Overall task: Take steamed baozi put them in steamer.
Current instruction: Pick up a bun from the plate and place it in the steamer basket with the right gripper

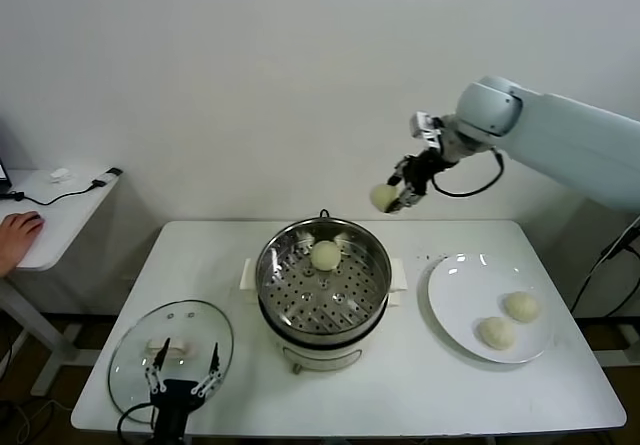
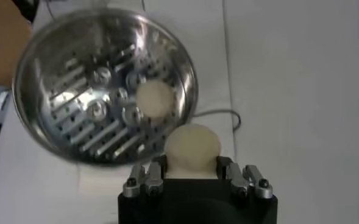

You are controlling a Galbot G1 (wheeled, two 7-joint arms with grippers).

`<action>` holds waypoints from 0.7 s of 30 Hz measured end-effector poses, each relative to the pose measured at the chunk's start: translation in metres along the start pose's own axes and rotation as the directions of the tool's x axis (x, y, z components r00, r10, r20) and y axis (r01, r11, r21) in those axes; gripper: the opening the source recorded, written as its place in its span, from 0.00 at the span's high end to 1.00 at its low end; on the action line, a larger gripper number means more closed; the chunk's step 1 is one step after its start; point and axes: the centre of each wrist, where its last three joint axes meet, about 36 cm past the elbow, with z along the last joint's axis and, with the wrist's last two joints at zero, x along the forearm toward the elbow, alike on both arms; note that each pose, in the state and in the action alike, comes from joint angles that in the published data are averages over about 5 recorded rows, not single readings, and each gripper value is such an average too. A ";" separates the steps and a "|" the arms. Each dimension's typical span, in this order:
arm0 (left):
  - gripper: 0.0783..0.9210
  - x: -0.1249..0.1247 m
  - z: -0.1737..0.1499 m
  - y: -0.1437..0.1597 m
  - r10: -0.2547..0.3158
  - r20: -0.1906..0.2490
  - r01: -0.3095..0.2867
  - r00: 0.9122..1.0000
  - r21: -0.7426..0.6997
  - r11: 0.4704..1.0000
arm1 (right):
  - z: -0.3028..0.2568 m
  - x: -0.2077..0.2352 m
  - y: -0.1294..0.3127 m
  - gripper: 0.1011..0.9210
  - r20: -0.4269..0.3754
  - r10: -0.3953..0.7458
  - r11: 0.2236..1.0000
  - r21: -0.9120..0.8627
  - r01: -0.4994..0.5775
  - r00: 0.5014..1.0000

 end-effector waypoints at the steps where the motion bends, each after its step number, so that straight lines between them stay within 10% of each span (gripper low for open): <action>1: 0.12 0.000 0.000 0.000 0.003 -0.001 -0.003 1.000 -0.002 1.000 | -0.008 -0.007 0.001 0.46 -0.004 -0.006 1.000 0.004 0.006 1.000; 21: 0.12 -0.009 0.009 0.002 0.007 -0.012 -0.007 1.000 -0.004 1.000 | -0.088 -0.158 0.048 0.45 -0.069 -0.146 0.987 0.055 0.150 0.987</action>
